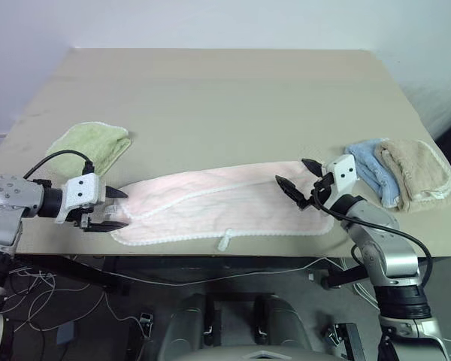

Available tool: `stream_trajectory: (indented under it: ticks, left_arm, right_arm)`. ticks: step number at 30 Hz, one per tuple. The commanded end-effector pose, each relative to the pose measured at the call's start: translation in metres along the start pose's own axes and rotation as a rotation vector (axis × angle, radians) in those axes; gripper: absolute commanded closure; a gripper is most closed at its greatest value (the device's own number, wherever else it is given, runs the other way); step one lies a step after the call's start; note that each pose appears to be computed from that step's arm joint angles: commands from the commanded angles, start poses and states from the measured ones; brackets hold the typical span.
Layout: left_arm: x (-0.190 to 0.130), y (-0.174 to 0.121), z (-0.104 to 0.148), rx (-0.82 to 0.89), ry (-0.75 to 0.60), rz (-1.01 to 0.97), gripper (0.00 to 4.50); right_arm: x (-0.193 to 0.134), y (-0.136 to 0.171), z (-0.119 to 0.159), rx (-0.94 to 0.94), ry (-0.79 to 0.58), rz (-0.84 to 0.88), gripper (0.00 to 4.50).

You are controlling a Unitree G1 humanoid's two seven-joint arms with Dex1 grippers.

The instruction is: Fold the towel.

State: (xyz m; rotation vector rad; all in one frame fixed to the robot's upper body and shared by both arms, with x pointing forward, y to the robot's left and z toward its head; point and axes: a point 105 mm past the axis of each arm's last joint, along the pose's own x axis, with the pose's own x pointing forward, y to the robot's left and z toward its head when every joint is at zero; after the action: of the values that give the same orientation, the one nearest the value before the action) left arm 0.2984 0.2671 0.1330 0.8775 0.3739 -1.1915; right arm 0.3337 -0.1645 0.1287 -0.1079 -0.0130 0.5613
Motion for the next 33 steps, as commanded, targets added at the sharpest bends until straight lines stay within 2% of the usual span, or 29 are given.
stream_trajectory:
  ticks: [1, 8, 17, 22, 33]
  left_arm:
    - [0.004, 0.012, 0.011, 0.127, -0.003, 0.001, 0.77]
    - [0.016, 0.01, 0.015, 0.202, -0.008, -0.049, 0.77]
    - [0.007, 0.006, 0.006, 0.195, 0.044, -0.118, 0.77]
    - [0.011, 0.01, 0.004, 0.247, 0.068, -0.086, 0.77]
    - [0.012, 0.028, 0.014, 0.279, 0.028, 0.026, 0.77]
  right_arm:
    - [-0.005, 0.001, 0.013, -0.029, -0.048, -0.011, 0.0]
    - [-0.012, -0.003, 0.014, -0.03, -0.049, -0.044, 0.0]
    - [-0.012, -0.003, 0.013, -0.029, -0.05, -0.049, 0.0]
    - [-0.009, -0.002, 0.014, -0.028, -0.053, -0.044, 0.0]
    - [-0.01, -0.002, 0.013, -0.028, -0.05, -0.041, 0.0]
